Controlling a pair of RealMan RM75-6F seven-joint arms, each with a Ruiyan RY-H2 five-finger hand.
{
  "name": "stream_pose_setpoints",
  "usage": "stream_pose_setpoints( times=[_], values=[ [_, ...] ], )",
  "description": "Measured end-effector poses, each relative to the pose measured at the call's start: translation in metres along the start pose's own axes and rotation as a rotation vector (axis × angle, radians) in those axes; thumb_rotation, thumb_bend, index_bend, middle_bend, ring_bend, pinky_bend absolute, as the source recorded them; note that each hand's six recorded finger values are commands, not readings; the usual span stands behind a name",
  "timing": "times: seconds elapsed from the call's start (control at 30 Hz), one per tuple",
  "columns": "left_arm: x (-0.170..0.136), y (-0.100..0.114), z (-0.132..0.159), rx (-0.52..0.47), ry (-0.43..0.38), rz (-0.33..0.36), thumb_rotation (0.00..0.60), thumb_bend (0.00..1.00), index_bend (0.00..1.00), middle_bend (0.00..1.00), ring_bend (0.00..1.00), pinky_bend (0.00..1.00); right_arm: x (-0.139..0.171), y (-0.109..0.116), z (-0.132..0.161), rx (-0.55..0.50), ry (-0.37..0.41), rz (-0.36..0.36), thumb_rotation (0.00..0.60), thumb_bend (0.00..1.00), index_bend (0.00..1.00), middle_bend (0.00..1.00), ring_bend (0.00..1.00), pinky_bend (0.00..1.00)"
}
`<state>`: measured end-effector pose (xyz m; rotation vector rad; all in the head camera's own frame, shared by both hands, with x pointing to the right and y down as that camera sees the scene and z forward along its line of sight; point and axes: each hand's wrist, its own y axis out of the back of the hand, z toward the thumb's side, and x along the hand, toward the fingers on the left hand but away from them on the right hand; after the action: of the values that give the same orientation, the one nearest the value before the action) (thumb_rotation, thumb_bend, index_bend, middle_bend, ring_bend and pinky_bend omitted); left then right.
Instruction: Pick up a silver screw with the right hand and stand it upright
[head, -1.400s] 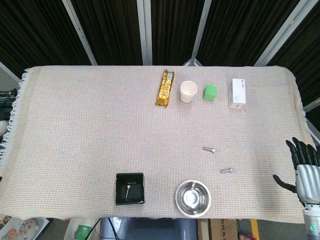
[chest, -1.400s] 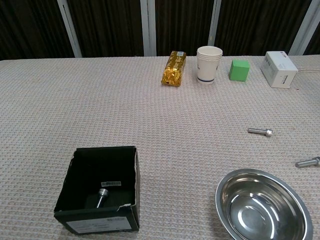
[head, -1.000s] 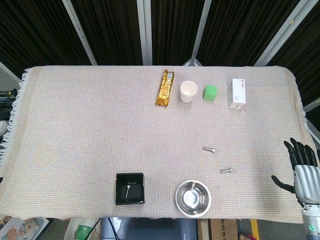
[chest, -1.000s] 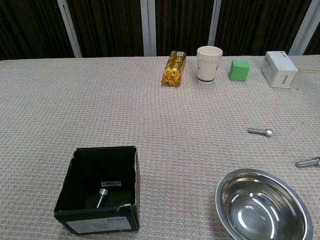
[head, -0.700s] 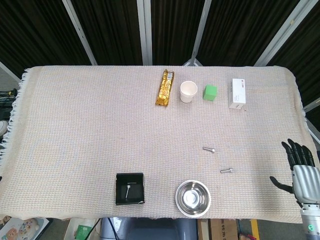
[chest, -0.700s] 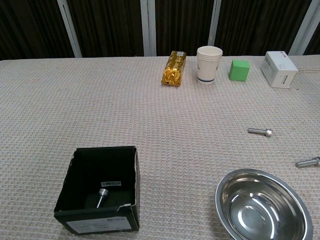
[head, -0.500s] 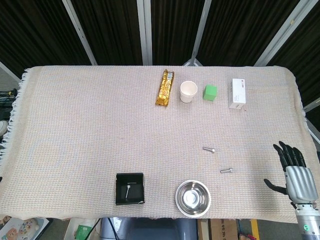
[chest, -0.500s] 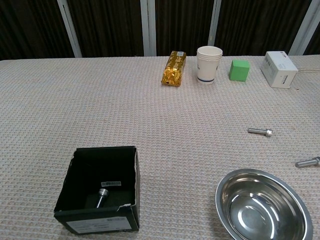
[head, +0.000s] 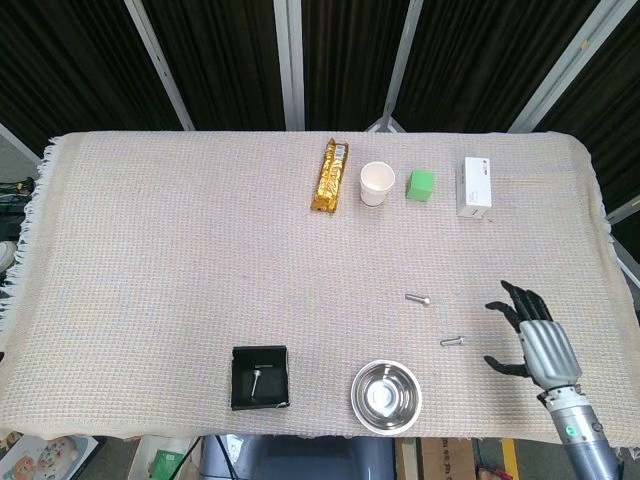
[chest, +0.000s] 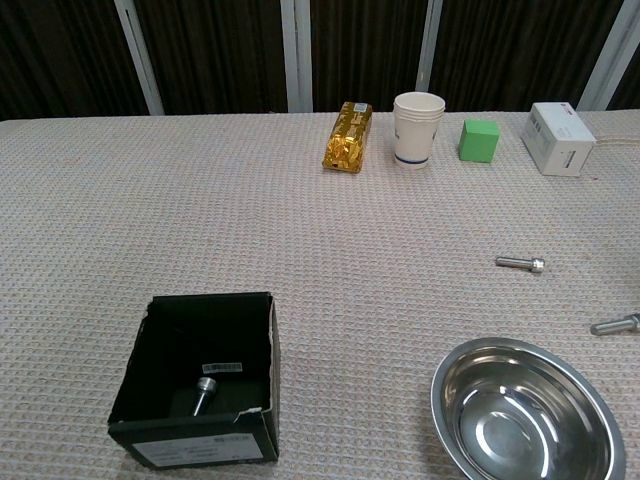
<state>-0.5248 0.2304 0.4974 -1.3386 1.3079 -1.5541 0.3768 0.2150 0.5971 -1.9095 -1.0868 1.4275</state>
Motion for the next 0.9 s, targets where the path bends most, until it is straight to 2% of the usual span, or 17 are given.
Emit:
stream_pose_setpoints(
  times=[0.23,0.43,0.63,0.9],
  values=[
    [0.001,0.0,-0.001,-0.001,0.004,-0.002,0.6,0.04,0.04,0.07,0.02,0.13,-0.027,-0.032,0.012,-0.01,-0.017,0.068,0.6,0.22,0.38,0.0,0.0,0.0],
    [0.004,0.0,-0.003,-0.004,0.012,-0.001,0.6,0.04,0.04,0.07,0.02,0.13,-0.039,-0.048,0.016,-0.005,-0.018,0.072,0.6,0.33,0.42,0.0,0.0,0.0],
    [0.004,-0.001,-0.002,0.0,0.008,-0.005,0.6,0.04,0.04,0.07,0.02,0.13,-0.041,-0.058,0.013,0.041,-0.013,0.078,0.6,0.34,0.44,0.0,0.0,0.0],
    [0.004,-0.002,-0.001,0.005,0.011,-0.004,0.6,0.04,0.04,0.07,0.02,0.13,-0.035,-0.069,0.008,0.048,-0.016,0.1,0.6,0.34,0.47,0.0,0.0,0.0]
  ],
)
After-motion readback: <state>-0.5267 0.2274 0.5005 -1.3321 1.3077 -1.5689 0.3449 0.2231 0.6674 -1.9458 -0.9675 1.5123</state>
